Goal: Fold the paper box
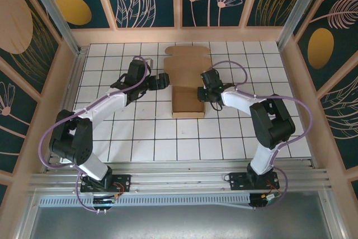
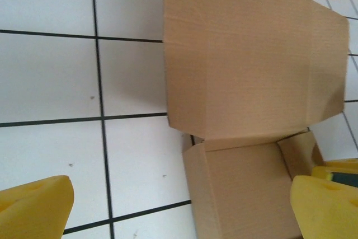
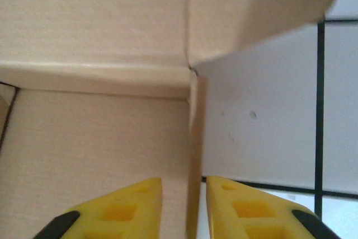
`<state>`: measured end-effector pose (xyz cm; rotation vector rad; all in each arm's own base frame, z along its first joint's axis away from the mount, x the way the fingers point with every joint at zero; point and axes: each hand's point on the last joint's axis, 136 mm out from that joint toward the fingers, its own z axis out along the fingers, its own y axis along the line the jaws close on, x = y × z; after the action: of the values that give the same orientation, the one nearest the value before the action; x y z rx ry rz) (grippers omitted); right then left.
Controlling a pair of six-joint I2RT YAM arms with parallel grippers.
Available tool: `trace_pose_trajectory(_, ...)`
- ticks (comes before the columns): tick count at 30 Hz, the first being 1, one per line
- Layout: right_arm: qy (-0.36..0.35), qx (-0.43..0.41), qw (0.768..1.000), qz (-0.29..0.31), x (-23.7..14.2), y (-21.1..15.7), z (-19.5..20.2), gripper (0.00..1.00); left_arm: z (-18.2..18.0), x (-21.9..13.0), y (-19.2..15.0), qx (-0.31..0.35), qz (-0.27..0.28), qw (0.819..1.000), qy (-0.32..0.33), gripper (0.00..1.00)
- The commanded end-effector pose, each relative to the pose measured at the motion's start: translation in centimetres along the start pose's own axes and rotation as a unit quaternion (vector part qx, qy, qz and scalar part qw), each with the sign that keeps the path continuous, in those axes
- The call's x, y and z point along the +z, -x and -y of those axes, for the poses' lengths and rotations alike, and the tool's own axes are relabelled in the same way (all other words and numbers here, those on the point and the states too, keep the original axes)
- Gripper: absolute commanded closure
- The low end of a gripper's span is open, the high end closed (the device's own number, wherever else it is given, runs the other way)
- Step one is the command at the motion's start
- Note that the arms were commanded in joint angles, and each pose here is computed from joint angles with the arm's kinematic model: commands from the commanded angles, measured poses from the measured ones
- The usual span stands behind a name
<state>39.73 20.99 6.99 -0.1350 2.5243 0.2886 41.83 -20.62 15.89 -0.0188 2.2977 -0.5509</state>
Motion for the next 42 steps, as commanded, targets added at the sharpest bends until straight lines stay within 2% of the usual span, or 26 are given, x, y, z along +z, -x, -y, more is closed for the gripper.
trace_pose_trajectory(1,0.027,-0.031,0.999,0.021,-1.8,2.7,-1.3,0.61,-1.5,-0.8,2.2,-0.013,0.041,0.999,0.023,0.01)
trace_pose_trajectory(4,0.091,-0.023,0.993,0.070,-4.9,6.1,-1.8,0.42,-1.4,-0.2,3.8,-0.015,0.035,0.999,-0.027,0.03)
trace_pose_trajectory(6,0.118,-0.010,0.989,0.094,-5.6,8.4,-0.3,0.26,-0.6,0.4,4.8,-0.001,0.027,0.998,-0.062,0.07)
trace_pose_trajectory(7,0.131,-0.004,0.987,0.096,-5.4,9.3,1.0,0.23,0.0,0.7,5.6,0.009,0.027,0.996,-0.081,0.08)
trace_pose_trajectory(11,0.197,0.038,0.977,0.079,-3.7,12.2,4.3,0.23,1.2,3.4,7.1,0.021,0.002,0.989,-0.144,0.11)
trace_pose_trajectory(16,0.238,0.026,0.968,0.078,-2.7,13.9,4.6,0.27,2.5,6.2,7.4,0.035,-0.035,0.979,-0.197,0.11)
trace_pose_trajectory(20,0.256,0.019,0.964,0.071,-1.5,14.0,4.3,0.34,2.4,7.9,7.1,0.029,-0.053,0.977,-0.203,0.11)
trace_pose_trajectory(23,0.276,0.024,0.959,0.054,-0.8,13.6,3.8,0.37,2.6,8.3,6.3,0.019,-0.066,0.973,-0.219,0.13)
trace_pose_trajectory(28,0.274,0.027,0.961,0.041,0.1,12.3,4.0,0.39,2.1,8.4,4.4,0.010,-0.082,0.971,-0.225,0.16)
trace_pose_trajectory(33,0.275,0.027,0.961,0.032,0.6,11.1,4.0,0.45,2.0,9.0,3.5,-0.002,-0.089,0.968,-0.233,0.20)
trace_pose_trajectory(39,0.279,0.029,0.959,0.033,1.1,11.1,3.8,0.52,2.5,9.4,3.7,-0.008,-0.090,0.963,-0.252,0.31)
trace_pose_trajectory(42,0.281,0.024,0.959,0.031,1.3,11.1,3.2,0.64,2.8,9.2,3.7,-0.006,-0.090,0.961,-0.262,0.41)
